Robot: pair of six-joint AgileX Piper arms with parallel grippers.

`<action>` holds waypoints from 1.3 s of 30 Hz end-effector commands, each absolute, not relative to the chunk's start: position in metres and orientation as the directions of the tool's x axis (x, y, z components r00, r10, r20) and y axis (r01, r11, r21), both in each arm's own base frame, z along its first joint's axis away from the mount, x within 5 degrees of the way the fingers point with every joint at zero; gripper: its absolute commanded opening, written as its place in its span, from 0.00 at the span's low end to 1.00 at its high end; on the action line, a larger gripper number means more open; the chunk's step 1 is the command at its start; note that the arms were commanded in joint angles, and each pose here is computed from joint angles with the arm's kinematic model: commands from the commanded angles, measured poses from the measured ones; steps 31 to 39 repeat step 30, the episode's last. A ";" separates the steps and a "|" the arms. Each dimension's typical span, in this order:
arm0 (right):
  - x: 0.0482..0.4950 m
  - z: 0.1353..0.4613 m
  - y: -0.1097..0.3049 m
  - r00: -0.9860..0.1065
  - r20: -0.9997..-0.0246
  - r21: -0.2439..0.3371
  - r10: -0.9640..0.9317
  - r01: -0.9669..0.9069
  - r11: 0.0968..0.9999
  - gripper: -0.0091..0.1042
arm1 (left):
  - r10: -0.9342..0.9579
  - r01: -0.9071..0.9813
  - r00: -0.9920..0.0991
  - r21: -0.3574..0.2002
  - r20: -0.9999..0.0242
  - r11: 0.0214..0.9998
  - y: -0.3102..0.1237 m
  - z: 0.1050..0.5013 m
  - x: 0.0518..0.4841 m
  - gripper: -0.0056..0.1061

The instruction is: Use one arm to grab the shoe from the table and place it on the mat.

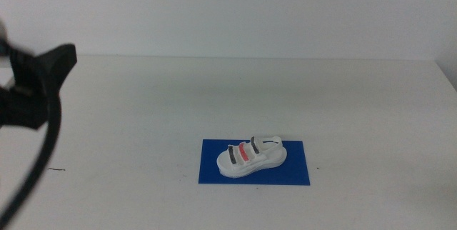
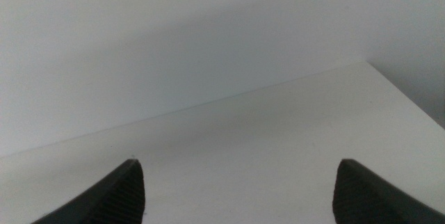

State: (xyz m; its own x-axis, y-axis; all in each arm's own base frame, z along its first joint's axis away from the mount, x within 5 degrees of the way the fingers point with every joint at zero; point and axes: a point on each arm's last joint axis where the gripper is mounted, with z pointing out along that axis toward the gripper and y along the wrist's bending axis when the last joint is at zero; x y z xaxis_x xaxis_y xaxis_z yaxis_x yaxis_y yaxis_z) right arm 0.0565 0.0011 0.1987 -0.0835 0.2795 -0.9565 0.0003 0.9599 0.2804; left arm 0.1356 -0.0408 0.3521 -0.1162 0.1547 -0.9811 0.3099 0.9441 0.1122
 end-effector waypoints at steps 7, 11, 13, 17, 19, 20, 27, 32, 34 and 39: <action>0.056 0.199 0.001 -0.074 -0.960 0.272 0.271 -0.005 0.962 0.78 | -0.068 0.230 0.017 -0.063 -0.998 0.971 -0.023 0.280 0.099 0.89; 0.056 0.199 0.001 -0.074 -0.960 0.272 0.271 -0.005 0.962 0.78 | -0.060 0.140 -0.007 -0.060 -0.998 0.988 -0.011 0.245 0.077 0.89; 0.056 0.199 0.001 -0.074 -0.960 0.272 0.271 -0.005 0.962 0.78 | -0.060 0.101 -0.006 -0.060 -0.998 0.993 -0.007 0.233 0.070 0.89; 0.056 0.199 0.001 -0.074 -0.960 0.272 0.271 -0.005 0.962 0.78 | -0.127 0.057 -0.008 -0.127 -0.992 0.990 -0.003 0.207 0.060 0.89; 0.056 0.199 0.001 -0.074 -0.960 0.272 0.271 -0.005 0.962 0.78 | -0.149 0.045 -0.004 -0.149 -0.989 0.988 -0.003 0.206 0.056 0.89; 0.056 0.199 0.001 -0.074 -0.960 0.272 0.271 -0.005 0.962 0.78 | -0.146 0.034 -0.077 -0.148 -0.986 0.988 -0.003 0.199 0.056 0.89; 0.056 0.199 0.001 -0.074 -0.960 0.272 0.271 -0.005 0.962 0.78 | -0.121 0.031 -0.111 -0.125 -0.986 0.992 -0.003 0.196 0.056 0.89; 0.056 0.199 0.001 -0.074 -0.960 0.272 0.271 -0.005 0.962 0.78 | -0.121 0.031 -0.109 -0.125 -0.987 0.992 -0.003 0.196 0.056 0.89; 0.056 0.199 0.001 -0.074 -0.960 0.272 0.271 -0.005 0.962 0.78 | -0.121 0.031 -0.109 -0.125 -0.987 0.992 -0.003 0.196 0.056 0.89; 0.056 0.199 0.001 -0.074 -0.960 0.272 0.271 -0.005 0.962 0.78 | -0.121 0.031 -0.109 -0.125 -0.987 0.992 -0.003 0.196 0.056 0.89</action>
